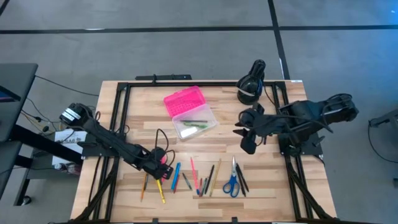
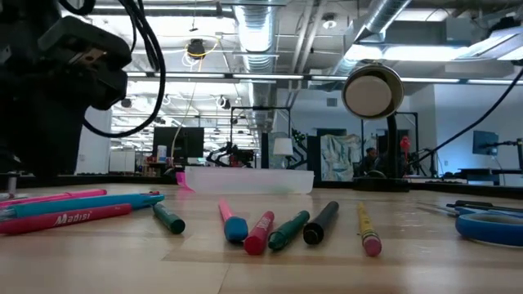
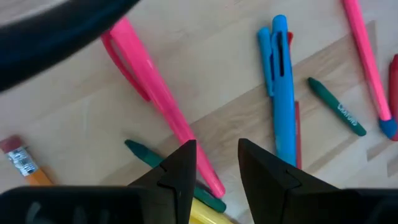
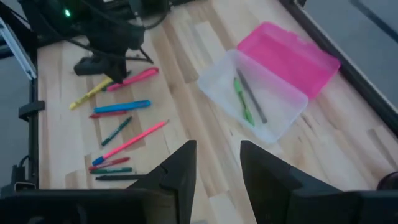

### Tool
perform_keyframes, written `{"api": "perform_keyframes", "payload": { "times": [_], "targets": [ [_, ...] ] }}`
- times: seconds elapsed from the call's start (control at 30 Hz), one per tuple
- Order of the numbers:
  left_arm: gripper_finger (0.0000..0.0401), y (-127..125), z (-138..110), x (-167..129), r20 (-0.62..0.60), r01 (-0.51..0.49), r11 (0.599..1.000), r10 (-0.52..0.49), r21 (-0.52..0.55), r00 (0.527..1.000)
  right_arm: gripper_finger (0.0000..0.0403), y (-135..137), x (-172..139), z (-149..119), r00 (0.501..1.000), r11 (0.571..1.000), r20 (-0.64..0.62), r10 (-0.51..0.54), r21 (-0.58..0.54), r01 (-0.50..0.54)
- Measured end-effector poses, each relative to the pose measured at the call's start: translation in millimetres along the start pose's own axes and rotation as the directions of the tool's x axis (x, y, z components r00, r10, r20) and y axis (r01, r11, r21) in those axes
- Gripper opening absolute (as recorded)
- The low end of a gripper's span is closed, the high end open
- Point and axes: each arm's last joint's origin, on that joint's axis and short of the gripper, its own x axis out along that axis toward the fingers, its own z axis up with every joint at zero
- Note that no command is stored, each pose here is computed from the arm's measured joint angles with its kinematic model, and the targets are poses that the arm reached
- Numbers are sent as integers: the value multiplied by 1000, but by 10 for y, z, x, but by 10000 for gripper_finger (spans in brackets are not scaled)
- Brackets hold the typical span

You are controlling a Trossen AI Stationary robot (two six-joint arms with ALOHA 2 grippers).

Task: Pick & place school supplies into a supply box
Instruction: Put the pink pen into the pink supply box

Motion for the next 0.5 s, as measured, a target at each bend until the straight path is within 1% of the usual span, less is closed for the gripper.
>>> {"api": "perform_keyframes", "payload": {
  "times": [0.2,0.33,0.5],
  "targets": [
    [111,35,5,1,11,-36,999,36,-2,999,116,37,-56,-27,1000,1000,7,24,-10,-24],
    [111,60,11,-1,26,-61,998,60,5,998,116,76,-40,-44,1000,999,-4,29,-27,-29],
    [111,64,23,-1,61,-63,998,63,8,996,116,94,-13,-48,1000,999,-12,25,-37,-26]
  ]
}}
